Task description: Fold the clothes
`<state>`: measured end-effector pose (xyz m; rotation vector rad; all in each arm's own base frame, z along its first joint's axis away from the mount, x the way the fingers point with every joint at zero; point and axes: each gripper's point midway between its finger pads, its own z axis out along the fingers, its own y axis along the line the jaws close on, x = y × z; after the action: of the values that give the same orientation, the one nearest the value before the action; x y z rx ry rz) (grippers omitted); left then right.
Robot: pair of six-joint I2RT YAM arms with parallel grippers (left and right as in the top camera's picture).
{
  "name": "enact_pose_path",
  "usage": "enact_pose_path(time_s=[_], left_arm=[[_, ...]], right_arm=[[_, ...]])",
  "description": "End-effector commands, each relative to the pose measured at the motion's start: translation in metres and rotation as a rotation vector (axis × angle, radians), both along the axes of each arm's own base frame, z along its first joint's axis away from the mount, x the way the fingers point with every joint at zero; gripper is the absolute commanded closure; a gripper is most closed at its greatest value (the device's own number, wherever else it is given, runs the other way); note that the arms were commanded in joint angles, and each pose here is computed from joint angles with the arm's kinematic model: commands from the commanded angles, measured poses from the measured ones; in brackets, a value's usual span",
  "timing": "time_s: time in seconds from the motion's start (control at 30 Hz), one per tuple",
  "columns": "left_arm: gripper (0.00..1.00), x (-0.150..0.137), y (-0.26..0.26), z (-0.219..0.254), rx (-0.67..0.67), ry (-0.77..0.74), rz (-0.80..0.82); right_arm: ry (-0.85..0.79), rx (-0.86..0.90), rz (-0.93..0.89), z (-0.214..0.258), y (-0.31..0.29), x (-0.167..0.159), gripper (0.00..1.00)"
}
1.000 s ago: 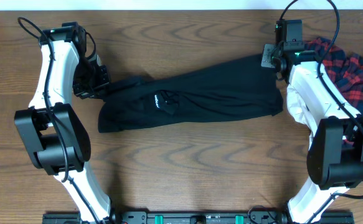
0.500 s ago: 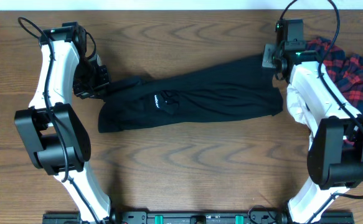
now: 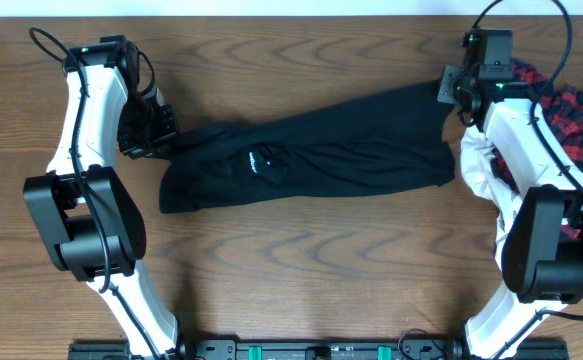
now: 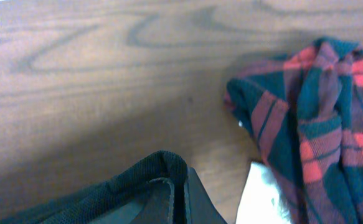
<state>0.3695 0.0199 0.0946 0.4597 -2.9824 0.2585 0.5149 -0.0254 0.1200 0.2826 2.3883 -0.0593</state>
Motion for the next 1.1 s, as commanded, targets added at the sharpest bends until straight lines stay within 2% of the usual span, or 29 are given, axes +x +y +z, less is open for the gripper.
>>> enact_pose_path(time_s=[0.0, 0.2, 0.57, 1.07], left_arm=[[0.94, -0.002, 0.007, 0.006, 0.031, -0.016, -0.014], [0.94, 0.014, 0.009, 0.005, 0.041, -0.08, -0.014], [0.94, 0.079, 0.008, 0.014, 0.021, -0.352, -0.004], [0.94, 0.144, 0.009, 0.04, 0.048, -0.637, 0.02]], right_arm=[[-0.069, -0.008, -0.047, 0.018, -0.011, 0.011, 0.99], [-0.131, 0.005, 0.015, 0.029, 0.007, 0.023, 0.99], [-0.166, -0.018, 0.076, 0.036, 0.026, 0.029, 0.99], [-0.221, -0.02, 0.073, 0.047, 0.025, 0.037, 0.99]])
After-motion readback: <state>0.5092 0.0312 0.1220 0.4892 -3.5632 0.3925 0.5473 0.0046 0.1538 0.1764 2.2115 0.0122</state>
